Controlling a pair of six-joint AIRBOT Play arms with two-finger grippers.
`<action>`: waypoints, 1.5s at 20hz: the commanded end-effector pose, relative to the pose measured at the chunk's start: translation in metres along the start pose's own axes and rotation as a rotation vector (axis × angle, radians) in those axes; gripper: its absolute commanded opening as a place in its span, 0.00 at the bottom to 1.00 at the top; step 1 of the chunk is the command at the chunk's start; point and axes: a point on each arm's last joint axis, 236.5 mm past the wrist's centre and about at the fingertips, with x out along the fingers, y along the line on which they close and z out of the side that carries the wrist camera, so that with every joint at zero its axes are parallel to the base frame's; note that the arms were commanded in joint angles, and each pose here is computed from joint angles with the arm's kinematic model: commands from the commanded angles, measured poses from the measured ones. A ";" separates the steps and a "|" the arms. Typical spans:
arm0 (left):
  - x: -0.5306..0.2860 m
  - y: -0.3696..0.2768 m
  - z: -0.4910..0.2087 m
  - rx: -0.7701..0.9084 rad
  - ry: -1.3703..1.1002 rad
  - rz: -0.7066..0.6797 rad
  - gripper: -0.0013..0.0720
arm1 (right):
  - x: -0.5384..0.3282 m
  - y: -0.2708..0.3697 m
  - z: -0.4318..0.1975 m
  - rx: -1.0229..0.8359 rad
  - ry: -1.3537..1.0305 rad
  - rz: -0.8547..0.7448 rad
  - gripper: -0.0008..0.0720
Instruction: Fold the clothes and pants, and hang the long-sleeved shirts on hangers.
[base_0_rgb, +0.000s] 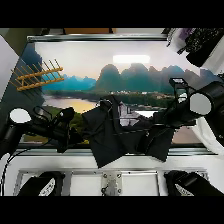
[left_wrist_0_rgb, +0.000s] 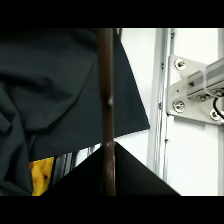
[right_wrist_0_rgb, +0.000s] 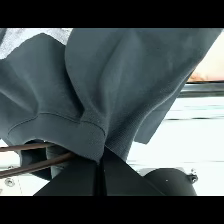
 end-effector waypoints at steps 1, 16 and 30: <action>0.001 0.003 0.003 -0.005 -0.008 0.017 0.03 | -0.003 0.004 0.001 -0.004 -0.006 0.016 0.03; 0.012 0.023 -0.008 -0.003 0.016 0.009 0.03 | -0.033 0.000 0.003 -0.004 -0.041 0.014 0.03; 0.013 0.022 0.012 0.023 -0.071 -0.006 0.03 | -0.039 0.015 0.039 -0.029 -0.196 0.076 0.03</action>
